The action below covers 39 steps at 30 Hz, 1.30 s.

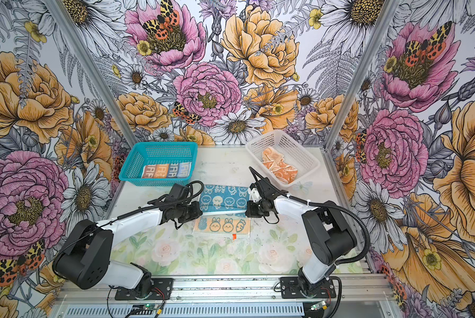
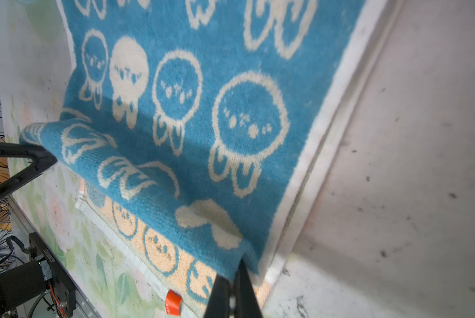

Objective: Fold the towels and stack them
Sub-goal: 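Fold the held edge over toward the far edge with both grippers, then lower the folded edge onto the towel and open both grippers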

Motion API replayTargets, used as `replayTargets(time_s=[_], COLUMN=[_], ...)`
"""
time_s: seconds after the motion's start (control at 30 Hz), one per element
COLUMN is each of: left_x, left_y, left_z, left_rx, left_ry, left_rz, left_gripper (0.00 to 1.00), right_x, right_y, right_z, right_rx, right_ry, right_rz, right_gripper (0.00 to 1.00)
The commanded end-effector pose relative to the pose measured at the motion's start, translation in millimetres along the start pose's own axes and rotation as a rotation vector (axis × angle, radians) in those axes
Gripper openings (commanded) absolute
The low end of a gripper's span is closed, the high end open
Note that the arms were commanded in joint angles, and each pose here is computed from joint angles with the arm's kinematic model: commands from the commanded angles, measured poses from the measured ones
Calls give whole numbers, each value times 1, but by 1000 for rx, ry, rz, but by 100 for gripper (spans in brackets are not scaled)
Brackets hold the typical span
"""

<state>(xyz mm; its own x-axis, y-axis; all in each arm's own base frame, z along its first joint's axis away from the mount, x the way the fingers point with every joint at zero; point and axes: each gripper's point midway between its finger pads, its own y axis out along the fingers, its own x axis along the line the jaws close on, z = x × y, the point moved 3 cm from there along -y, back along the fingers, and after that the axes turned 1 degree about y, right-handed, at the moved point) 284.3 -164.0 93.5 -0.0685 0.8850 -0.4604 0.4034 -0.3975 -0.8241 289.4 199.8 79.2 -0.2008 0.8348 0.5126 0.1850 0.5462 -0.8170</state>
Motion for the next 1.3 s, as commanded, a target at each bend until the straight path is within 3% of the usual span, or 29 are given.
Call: replayTargets(time_s=[0.0,0.4,0.8,1.27], left_x=[28,45,56,45], left_y=[-23,-17,-4,-19], left_z=[-9,42,68,58], left_rx=[-51,35,89,55], left_ry=[0,-17,-5,2], left_rz=[-158,-178,-205,-177], left_gripper=[0,0,0,0], right_x=[-17,-18,-32,-13], right_y=[-24,-26,-7,-10], right_z=[3,56,87,91], right_rx=[-13,51,115,107], right_ry=[15,-5,0,-38], right_rz=[127,158,210,190], right_gripper=[0,0,1,6])
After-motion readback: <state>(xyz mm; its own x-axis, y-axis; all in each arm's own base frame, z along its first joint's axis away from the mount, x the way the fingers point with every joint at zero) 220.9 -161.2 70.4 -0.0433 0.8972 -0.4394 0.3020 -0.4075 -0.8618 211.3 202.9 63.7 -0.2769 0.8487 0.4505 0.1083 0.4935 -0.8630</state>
